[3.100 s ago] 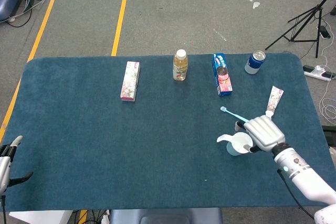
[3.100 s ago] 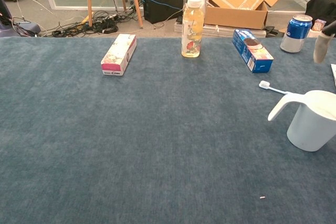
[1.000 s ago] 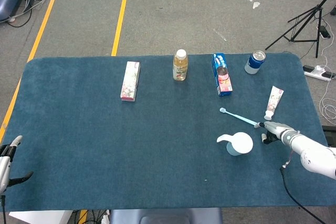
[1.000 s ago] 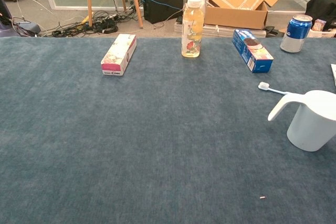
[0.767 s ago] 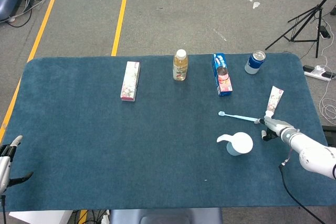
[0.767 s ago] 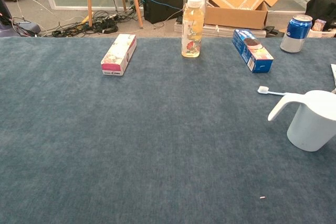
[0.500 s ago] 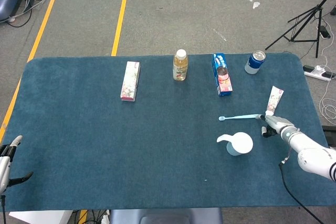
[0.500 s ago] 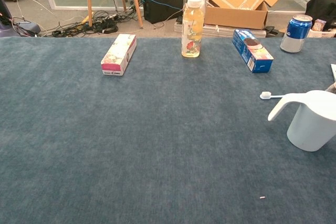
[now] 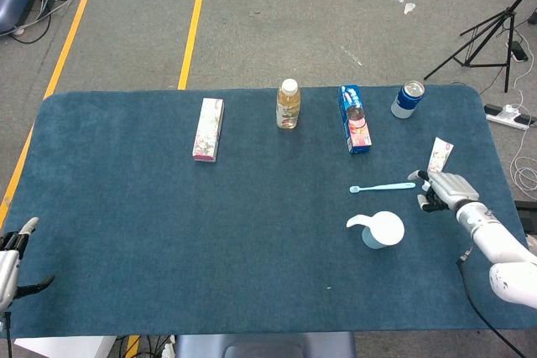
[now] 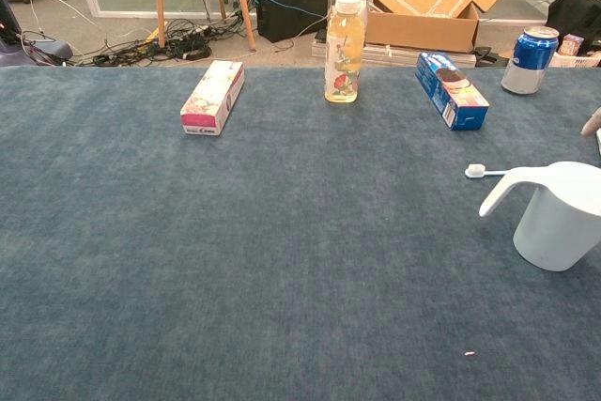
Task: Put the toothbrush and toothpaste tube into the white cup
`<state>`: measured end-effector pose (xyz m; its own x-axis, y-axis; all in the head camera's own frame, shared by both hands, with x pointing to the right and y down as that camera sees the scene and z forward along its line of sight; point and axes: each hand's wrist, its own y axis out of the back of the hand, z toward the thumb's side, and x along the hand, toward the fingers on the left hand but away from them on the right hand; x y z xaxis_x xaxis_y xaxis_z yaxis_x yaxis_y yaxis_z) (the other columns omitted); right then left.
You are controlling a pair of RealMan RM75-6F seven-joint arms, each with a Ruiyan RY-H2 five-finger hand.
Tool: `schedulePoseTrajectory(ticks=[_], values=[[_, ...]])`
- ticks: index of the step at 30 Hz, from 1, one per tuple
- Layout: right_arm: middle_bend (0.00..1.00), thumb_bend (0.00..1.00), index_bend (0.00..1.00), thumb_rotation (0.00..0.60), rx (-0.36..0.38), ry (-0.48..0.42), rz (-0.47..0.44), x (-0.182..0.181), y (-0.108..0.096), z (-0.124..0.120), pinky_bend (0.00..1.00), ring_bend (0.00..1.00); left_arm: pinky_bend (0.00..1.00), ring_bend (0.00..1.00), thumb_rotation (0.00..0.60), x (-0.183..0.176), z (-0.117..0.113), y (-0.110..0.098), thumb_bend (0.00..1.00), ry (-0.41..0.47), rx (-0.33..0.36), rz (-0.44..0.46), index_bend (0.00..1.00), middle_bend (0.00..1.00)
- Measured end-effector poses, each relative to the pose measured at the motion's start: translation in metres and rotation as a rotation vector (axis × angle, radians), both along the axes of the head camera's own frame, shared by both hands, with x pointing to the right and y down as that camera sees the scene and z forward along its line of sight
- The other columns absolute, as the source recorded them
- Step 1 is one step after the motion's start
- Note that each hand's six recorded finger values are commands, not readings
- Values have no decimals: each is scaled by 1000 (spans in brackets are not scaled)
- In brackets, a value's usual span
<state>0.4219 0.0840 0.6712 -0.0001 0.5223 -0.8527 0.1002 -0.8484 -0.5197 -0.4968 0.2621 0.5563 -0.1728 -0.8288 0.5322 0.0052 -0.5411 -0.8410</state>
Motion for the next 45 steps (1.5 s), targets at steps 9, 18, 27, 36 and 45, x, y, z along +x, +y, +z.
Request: schedulePoseTrajectory(ticks=[9,18,27,36,45], values=[[332,176,330,600,148,40,-135,-10,0,7,508,363,278,204,600,0,-1,0,0,3,4,-3,64,227],[93,175,386,600,234,107,-304,-28,-4,29,208,41,278,204,600,-1,-2,-1,0,9,7,-7,64,227],[11,176,412,600,287,147,-413,-40,-8,48,142,0,278,204,600,-3,-5,-2,0,12,13,-16,64,227],[0,176,419,600,315,151,-467,-46,-6,61,123,0,278,204,600,-3,-4,-2,0,11,10,-14,64,227],[0,178,435,600,309,145,-476,-48,-2,72,123,0,278,204,600,-2,-3,-3,0,10,9,-16,64,228]])
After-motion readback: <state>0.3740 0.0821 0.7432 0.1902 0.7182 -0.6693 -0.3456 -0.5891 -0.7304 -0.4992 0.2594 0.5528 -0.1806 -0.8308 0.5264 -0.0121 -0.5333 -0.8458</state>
